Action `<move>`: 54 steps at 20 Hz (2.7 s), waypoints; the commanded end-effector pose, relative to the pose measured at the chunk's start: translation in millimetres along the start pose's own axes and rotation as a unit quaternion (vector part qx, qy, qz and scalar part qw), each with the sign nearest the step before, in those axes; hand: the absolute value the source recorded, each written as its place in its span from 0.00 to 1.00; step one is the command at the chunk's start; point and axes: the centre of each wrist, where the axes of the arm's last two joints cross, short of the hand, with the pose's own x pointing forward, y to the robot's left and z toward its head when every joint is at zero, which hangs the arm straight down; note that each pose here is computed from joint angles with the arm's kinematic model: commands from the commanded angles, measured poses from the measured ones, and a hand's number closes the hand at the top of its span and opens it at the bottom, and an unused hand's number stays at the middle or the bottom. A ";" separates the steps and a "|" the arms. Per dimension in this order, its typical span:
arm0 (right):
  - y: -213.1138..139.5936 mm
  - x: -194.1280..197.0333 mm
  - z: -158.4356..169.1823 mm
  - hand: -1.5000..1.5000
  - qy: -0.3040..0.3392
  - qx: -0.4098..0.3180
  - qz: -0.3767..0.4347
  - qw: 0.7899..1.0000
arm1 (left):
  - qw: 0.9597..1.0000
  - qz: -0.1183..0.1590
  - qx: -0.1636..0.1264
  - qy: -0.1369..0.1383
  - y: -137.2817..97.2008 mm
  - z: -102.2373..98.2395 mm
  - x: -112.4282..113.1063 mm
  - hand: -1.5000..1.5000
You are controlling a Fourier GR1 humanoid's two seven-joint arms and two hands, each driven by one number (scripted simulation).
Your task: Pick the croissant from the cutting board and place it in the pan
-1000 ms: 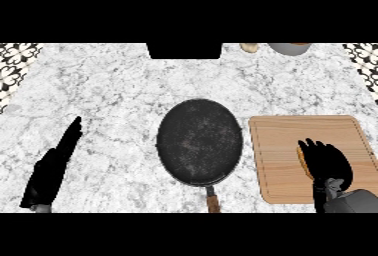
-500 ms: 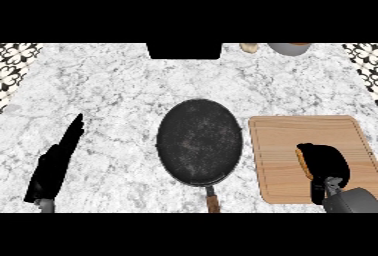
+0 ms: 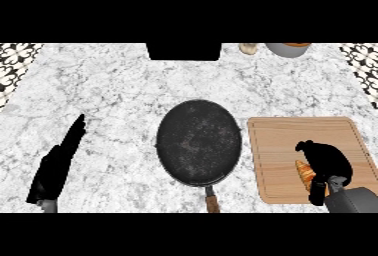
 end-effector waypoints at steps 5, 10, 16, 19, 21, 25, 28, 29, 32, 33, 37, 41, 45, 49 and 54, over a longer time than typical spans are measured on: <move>-45.1 -47.8 -23.6 1.00 -0.129 0.049 -0.087 0.987 | 1.000 -0.003 -0.007 -0.008 2.4 -3.0 2.2 0.50; -61.4 -45.9 -20.2 1.00 -0.128 -0.077 -0.052 0.987 | 1.000 -0.003 -0.003 0.004 8.0 1.1 -14.2 0.50; -119.5 -41.3 6.3 1.00 -0.222 -0.305 -0.096 0.921 | 1.000 0.001 0.001 0.003 -6.0 -0.4 -8.1 0.50; -127.5 -29.7 23.2 1.00 -0.287 -0.366 -0.121 0.877 | 1.000 -0.006 0.005 0.005 4.7 5.9 -1.7 0.50; -142.6 -30.2 29.3 1.00 -0.300 -0.389 -0.108 0.864 | 1.000 -0.005 0.002 0.001 1.2 5.6 -6.9 0.50; -147.6 27.9 28.6 1.00 -0.334 -0.377 -0.142 0.852 | 1.000 -0.001 -0.009 -0.001 14.3 -7.3 11.4 0.50; -151.1 62.1 39.6 1.00 -0.364 -0.353 -0.172 0.844 | 1.000 -0.006 -0.005 -0.001 -0.8 4.9 -7.2 0.50; -144.8 75.0 45.8 1.00 -0.370 -0.339 -0.180 0.846 | 1.000 -0.002 -0.016 -0.002 2.7 3.1 -1.7 0.50; -155.2 110.9 45.5 1.00 -0.387 -0.312 -0.180 0.849 | 1.000 -0.005 -0.003 0.004 10.4 4.2 -9.4 0.50; -164.8 118.5 47.3 1.00 -0.389 -0.301 -0.197 0.848 | 1.000 0.001 -0.009 -0.007 -1.0 -1.6 7.9 0.50; -156.7 160.8 33.6 1.00 -0.395 -0.263 -0.215 0.853 | 1.000 -0.003 0.001 -0.006 -3.0 -5.8 10.0 0.50; -149.4 197.9 7.7 1.00 -0.398 -0.237 -0.222 0.858 | 1.000 -0.002 -0.012 -0.003 -10.7 -4.7 1.9 0.50; -117.4 228.8 -0.2 1.00 -0.365 -0.219 -0.179 0.887 | 1.000 -0.001 -0.027 -0.010 -4.8 -7.9 11.4 0.50; -126.2 240.8 -10.2 1.00 -0.371 -0.193 -0.123 0.900 | 1.000 -0.005 -0.018 -0.016 -19.0 -8.9 -3.3 0.50; -78.5 224.1 -26.9 0.00 -0.334 -0.035 -0.260 0.905 | 0.999 -0.004 -0.043 -0.030 -22.1 -18.5 19.8 0.50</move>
